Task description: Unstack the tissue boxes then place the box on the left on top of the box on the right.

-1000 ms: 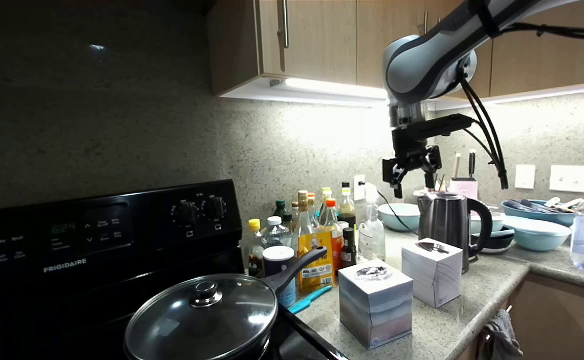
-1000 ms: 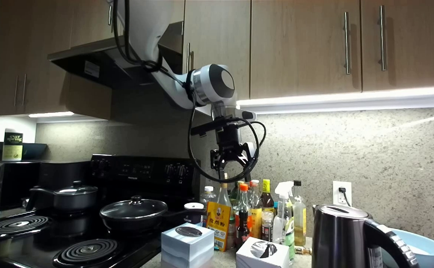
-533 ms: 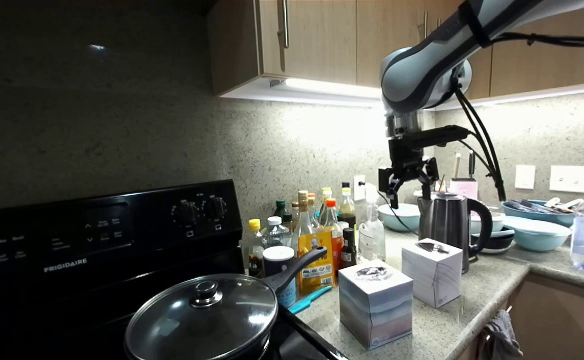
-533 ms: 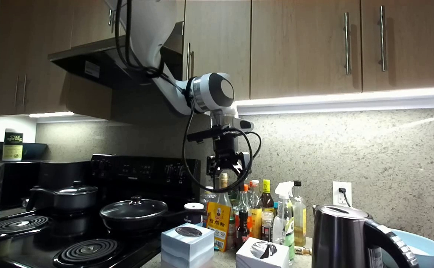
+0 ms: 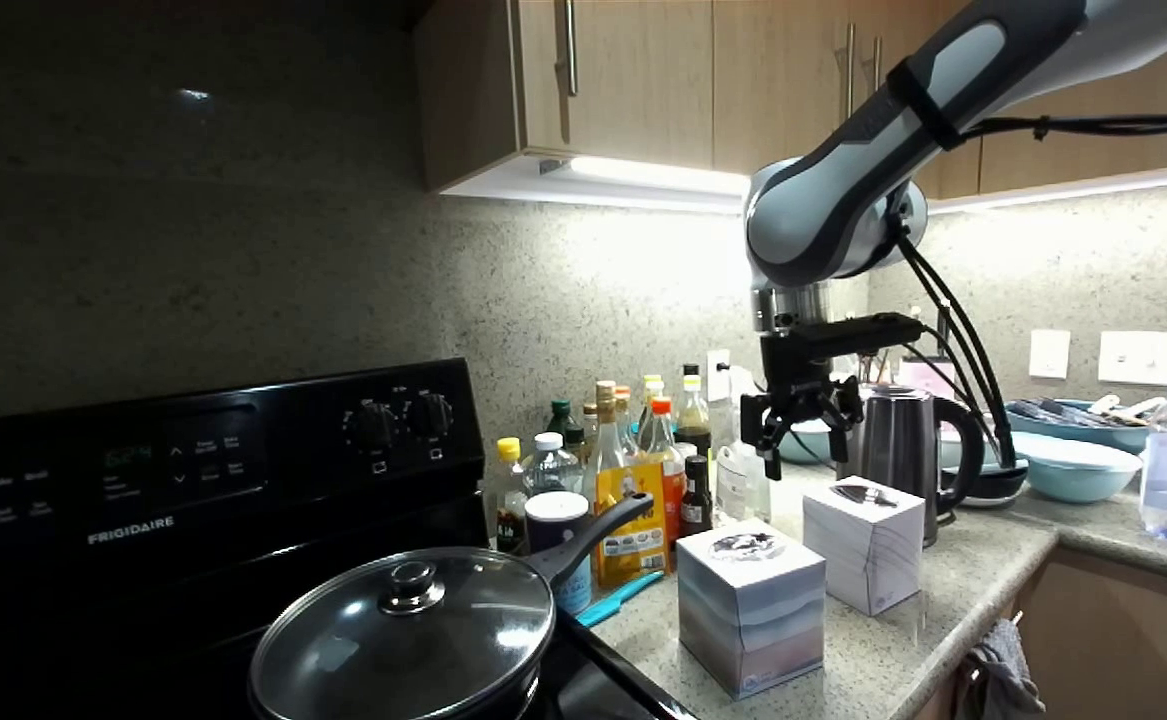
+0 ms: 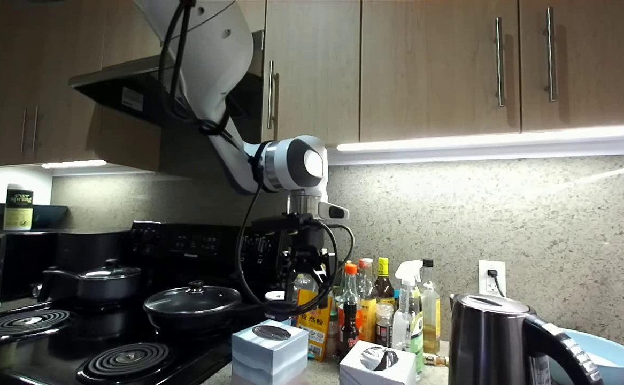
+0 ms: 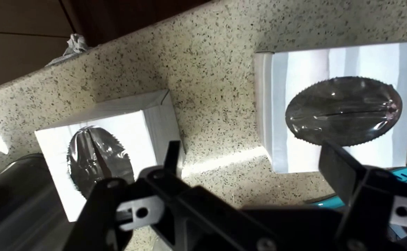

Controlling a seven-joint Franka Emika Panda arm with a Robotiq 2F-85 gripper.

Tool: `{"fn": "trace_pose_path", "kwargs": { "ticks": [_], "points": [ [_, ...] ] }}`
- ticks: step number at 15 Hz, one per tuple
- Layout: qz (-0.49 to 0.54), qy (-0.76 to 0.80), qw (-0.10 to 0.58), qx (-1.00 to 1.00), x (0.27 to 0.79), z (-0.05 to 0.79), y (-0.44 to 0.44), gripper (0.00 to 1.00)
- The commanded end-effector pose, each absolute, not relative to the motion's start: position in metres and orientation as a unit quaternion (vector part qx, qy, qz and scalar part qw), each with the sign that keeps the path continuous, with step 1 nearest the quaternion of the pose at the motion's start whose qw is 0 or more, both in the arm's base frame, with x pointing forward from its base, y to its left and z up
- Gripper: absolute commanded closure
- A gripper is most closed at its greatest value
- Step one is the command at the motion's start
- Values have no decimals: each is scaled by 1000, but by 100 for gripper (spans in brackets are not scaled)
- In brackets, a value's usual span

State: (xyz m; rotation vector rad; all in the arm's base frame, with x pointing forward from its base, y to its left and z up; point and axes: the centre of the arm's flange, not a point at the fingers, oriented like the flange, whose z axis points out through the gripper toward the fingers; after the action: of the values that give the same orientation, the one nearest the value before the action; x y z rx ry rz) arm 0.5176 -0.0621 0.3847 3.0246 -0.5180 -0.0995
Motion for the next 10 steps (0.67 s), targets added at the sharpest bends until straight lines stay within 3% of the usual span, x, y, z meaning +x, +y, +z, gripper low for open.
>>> {"fn": "trace_pose_path", "kwargs": {
  "ticks": [1, 10],
  "points": [
    [-32, -169, 36, 984, 518, 385, -62, 0],
    [-117, -109, 40, 986, 516, 328, -34, 0]
  ]
}}
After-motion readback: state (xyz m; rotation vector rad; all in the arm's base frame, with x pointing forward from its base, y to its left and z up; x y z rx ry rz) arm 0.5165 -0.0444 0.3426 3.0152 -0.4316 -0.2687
